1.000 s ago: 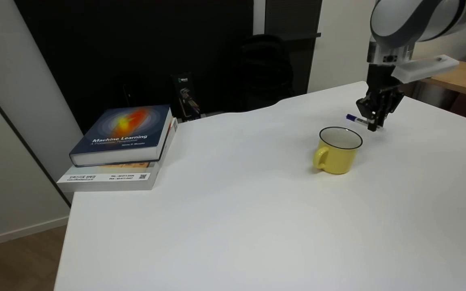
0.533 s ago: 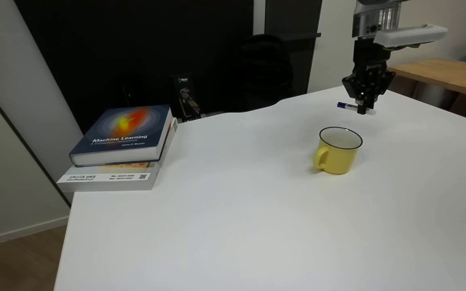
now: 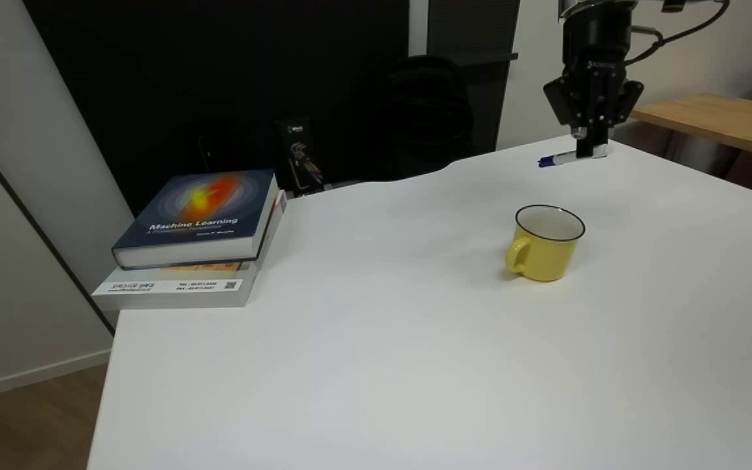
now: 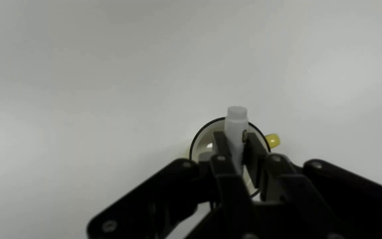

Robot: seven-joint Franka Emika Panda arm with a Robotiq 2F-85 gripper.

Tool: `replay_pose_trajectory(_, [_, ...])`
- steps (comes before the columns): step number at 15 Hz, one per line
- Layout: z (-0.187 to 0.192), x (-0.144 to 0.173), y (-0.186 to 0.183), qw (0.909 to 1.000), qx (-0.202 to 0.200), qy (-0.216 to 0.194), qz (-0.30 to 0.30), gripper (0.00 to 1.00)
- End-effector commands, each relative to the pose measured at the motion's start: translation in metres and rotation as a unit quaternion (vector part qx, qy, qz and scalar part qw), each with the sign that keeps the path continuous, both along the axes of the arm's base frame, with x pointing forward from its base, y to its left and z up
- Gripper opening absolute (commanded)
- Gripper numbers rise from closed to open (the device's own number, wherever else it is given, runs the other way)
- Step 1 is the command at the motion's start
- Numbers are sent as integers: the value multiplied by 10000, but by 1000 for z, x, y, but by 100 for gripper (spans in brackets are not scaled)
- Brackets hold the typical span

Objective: Put the marker in the cup

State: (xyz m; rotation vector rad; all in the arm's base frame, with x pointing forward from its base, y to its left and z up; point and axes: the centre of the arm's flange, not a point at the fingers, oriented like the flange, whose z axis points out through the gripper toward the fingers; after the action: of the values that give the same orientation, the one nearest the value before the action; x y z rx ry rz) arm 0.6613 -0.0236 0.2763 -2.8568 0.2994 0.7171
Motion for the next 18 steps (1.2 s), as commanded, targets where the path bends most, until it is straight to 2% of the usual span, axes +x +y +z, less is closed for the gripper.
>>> replay_pose_trajectory(1, [4,15,8,9970,436,546,-338,4])
replay_pose_trajectory(10, [-58,8,1,9802,989,1518,-794,4])
replay_pose_trajectory(18, [-94,11,4,9746,1059,1727,-960,4])
